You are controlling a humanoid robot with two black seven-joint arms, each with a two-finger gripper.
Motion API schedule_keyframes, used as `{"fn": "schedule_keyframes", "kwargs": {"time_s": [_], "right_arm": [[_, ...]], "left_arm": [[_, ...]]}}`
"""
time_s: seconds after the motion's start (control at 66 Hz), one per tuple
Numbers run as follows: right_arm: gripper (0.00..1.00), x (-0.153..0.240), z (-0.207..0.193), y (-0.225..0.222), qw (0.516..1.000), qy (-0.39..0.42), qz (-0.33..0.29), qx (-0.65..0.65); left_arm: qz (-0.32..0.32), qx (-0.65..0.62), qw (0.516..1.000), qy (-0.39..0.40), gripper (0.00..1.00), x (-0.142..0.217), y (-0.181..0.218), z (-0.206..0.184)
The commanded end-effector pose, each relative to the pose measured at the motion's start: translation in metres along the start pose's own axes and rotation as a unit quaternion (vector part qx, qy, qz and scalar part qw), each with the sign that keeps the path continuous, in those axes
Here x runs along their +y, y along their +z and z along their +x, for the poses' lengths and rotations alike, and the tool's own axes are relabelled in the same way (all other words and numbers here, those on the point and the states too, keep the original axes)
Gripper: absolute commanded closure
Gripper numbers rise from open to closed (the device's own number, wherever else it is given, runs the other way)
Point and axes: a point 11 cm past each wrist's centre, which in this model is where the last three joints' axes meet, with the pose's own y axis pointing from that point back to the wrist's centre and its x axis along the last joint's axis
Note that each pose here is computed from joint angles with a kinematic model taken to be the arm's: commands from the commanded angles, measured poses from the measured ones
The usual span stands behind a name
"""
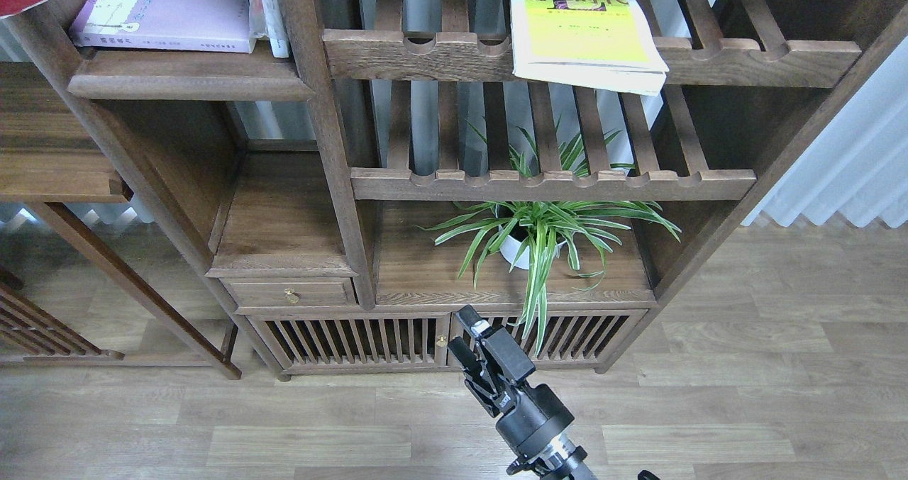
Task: Organize books on shelf
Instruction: 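Set the red book upright on the upper shelf beside the books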
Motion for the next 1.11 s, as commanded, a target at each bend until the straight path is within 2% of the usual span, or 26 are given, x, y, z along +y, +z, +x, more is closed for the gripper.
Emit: {"fn": "schedule_keyframes", "kwargs": {"time_s": [0.0,0.379,0.773,1.091], "right_arm": [[0.01,0.000,0.000,0.000,1.000,0.000,-0.001,0.000],[0.01,0.001,0.001,0.001,1.000,0.002,0.001,-0.001],[0.01,0.002,0.001,0.001,1.000,0.002,0.001,-0.002],[0.01,0.002,0.001,0.001,1.000,0.002,0.000,-0.002]], "left_arm": [[-0.018,0.014,0.999,-0.026,1.00,-0.029,-0.007,-0.020],[-0.026,0.045,0.998,-0.031,1.00,-0.067,-0.024,-0.033],[-0.021,0.056,0.998,-0.025,1.00,-0.110,-0.018,-0.040],[-0.002,0.078,0.997,-0.015,1.00,-0.127,-0.032,-0.039]]}}
